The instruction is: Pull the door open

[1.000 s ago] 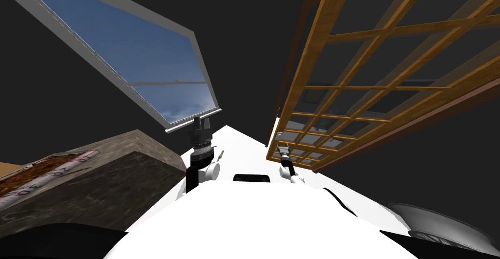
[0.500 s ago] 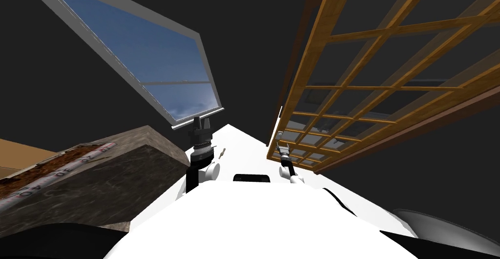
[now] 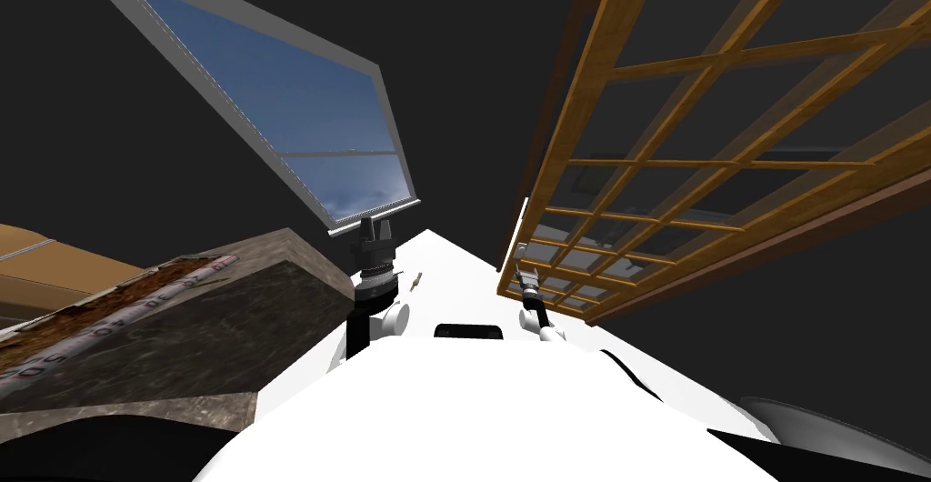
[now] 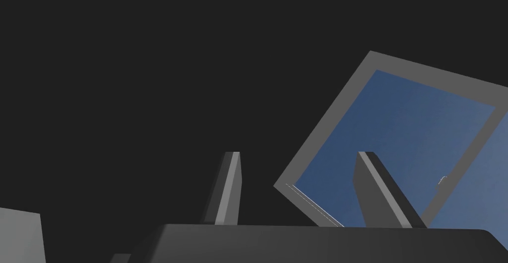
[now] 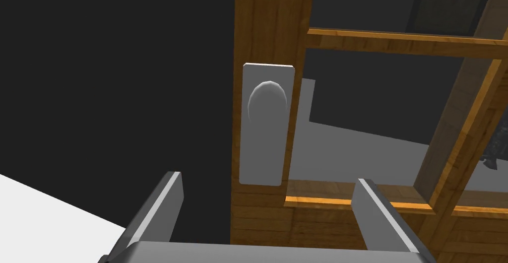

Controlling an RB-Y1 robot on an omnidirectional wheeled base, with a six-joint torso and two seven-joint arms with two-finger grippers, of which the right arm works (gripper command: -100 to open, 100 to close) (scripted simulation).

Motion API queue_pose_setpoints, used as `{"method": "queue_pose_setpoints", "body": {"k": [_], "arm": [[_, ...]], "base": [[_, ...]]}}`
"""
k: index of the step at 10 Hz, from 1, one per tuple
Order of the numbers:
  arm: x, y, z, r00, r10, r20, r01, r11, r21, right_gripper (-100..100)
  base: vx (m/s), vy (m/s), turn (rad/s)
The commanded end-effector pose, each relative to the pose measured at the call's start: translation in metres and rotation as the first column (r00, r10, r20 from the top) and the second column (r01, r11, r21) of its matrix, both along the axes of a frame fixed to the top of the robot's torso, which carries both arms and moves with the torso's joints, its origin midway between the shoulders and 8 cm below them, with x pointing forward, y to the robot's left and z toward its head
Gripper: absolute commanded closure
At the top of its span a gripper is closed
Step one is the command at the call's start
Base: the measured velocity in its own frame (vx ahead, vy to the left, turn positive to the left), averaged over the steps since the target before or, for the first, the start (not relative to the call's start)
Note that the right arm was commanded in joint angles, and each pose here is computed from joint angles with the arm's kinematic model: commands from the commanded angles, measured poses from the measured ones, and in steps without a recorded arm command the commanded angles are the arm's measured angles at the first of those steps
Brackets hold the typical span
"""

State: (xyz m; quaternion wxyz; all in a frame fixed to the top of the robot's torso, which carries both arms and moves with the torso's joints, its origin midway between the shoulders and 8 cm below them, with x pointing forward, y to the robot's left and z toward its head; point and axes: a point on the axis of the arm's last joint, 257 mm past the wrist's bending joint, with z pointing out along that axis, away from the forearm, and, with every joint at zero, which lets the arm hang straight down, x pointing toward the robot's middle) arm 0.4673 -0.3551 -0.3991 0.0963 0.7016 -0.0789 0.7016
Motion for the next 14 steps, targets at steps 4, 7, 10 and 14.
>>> {"method": "queue_pose_setpoints", "body": {"k": [4, 7, 10, 14], "arm": [[-0.009, -0.020, -0.002, 0.9996, -0.025, 0.010, 0.025, 0.998, 0.050, -100], [-0.018, -0.041, -0.002, 0.9989, -0.046, 0.010, 0.045, 0.998, 0.051, -100], [-0.026, -0.057, -0.002, 0.9980, -0.062, 0.011, 0.061, 0.997, 0.051, -100], [-0.032, -0.073, -0.002, 0.9969, -0.077, 0.012, 0.077, 0.996, 0.050, 100]], "base": [[0.005, -0.011, 0.055], [0.168, 0.008, 0.077], [0.163, -0.004, 0.073], [0.098, -0.012, 0.051]]}}
